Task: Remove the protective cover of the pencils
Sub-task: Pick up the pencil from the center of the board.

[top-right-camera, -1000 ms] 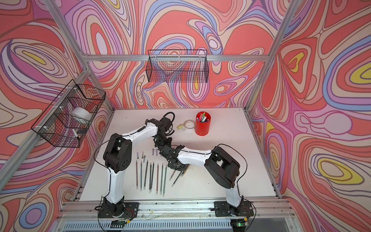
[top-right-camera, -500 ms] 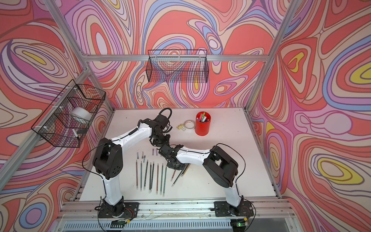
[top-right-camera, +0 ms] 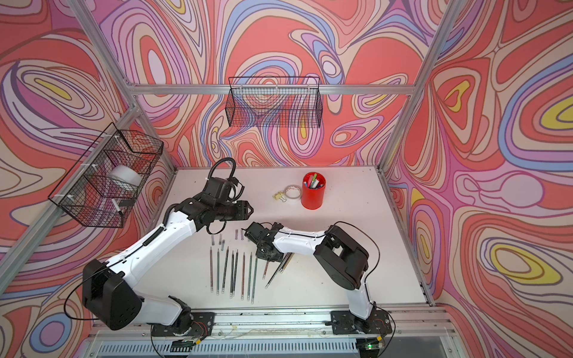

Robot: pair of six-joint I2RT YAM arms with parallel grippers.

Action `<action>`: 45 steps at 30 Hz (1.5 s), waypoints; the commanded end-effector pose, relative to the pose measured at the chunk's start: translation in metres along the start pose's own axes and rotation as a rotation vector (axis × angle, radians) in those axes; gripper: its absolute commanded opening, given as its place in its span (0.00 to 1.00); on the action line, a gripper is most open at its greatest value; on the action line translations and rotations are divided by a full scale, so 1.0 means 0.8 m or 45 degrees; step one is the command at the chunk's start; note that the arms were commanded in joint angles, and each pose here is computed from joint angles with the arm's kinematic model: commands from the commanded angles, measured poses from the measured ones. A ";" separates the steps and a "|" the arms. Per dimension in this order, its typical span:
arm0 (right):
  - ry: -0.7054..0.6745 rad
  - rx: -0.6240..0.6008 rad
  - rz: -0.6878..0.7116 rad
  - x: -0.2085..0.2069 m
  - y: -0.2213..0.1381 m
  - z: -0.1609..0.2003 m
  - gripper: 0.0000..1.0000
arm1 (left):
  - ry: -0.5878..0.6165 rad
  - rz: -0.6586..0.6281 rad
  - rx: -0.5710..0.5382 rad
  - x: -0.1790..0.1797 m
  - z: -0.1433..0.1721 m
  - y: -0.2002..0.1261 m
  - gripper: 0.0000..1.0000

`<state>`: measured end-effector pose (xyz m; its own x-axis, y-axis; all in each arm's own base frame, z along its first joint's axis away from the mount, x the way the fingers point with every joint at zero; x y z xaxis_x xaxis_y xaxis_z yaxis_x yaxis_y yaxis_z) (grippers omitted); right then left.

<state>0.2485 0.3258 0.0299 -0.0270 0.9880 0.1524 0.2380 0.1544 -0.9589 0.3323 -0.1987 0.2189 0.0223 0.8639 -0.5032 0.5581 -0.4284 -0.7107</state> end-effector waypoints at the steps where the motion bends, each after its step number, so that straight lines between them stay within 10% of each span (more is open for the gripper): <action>1: -0.016 -0.043 -0.044 0.002 -0.011 -0.007 0.06 | 0.029 0.089 -0.134 -0.011 -0.017 -0.011 0.60; 15: -0.102 -0.282 -0.362 0.041 -0.087 -0.041 0.01 | 0.010 0.412 -0.058 -0.057 -0.010 -0.016 0.62; 45: -0.236 -0.619 -0.717 0.071 -0.203 -0.071 0.00 | -0.065 0.524 0.114 -0.072 -0.004 0.006 0.50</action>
<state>0.2584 0.3480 0.1959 -0.3929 0.7740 0.4965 0.5356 0.6315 -0.5606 0.3313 -0.2444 0.2312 0.1542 0.6356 -0.7565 0.4354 -0.7310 -0.5254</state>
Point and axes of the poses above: each gripper's point midway between its finger pads, its own y axis out along the fingers, its own x axis along the line the jaws close on, z = x × y, the point moved 1 cm from there along -y, back along the fingers, and after that the axes turned 12 degrees about -y, right-handed, at the moved point
